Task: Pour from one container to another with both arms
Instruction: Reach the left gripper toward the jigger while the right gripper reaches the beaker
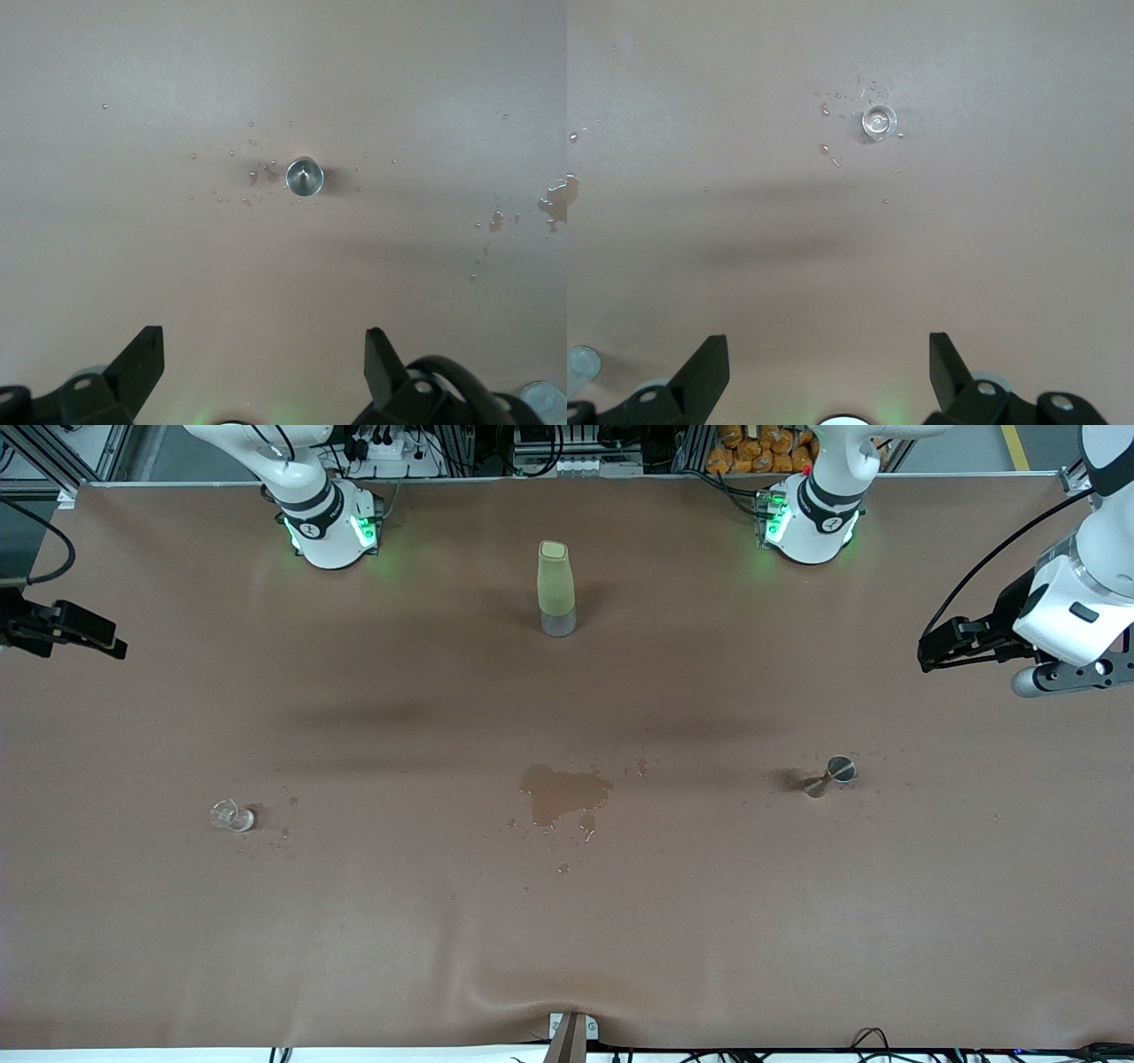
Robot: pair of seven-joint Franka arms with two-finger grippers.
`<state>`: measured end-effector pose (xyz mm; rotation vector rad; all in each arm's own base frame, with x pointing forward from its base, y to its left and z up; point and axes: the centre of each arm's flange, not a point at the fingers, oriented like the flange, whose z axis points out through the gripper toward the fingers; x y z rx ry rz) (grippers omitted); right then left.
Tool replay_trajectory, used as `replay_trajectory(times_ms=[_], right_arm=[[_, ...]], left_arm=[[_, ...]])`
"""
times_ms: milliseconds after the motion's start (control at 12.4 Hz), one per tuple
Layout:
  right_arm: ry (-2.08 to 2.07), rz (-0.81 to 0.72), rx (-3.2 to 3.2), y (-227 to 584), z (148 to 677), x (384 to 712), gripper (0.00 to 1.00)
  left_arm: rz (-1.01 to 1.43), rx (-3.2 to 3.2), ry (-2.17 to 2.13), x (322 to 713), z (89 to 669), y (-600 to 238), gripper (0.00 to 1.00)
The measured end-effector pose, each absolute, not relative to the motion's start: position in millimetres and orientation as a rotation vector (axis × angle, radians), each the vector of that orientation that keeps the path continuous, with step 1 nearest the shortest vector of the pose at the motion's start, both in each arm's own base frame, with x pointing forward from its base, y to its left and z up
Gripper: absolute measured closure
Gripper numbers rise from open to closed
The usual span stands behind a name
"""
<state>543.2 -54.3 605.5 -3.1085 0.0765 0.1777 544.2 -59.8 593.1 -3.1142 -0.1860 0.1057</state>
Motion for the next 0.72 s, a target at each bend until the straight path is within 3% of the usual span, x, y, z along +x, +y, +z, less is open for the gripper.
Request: replay_trajectory(times_ms=[322,724], right_arm=[[0.053,0.213,-3.101,-75.0,576.3,559.5,0.00],[-0.037,0.222,-3.094,-89.0,554.3,571.7,0.00]], left_arm=[[0.089,-3.120,-0.146,546.3,588.3,-58.8,0.00],[0.022,-3.210,0.004,557.4,524.4,-7.4,0.00]])
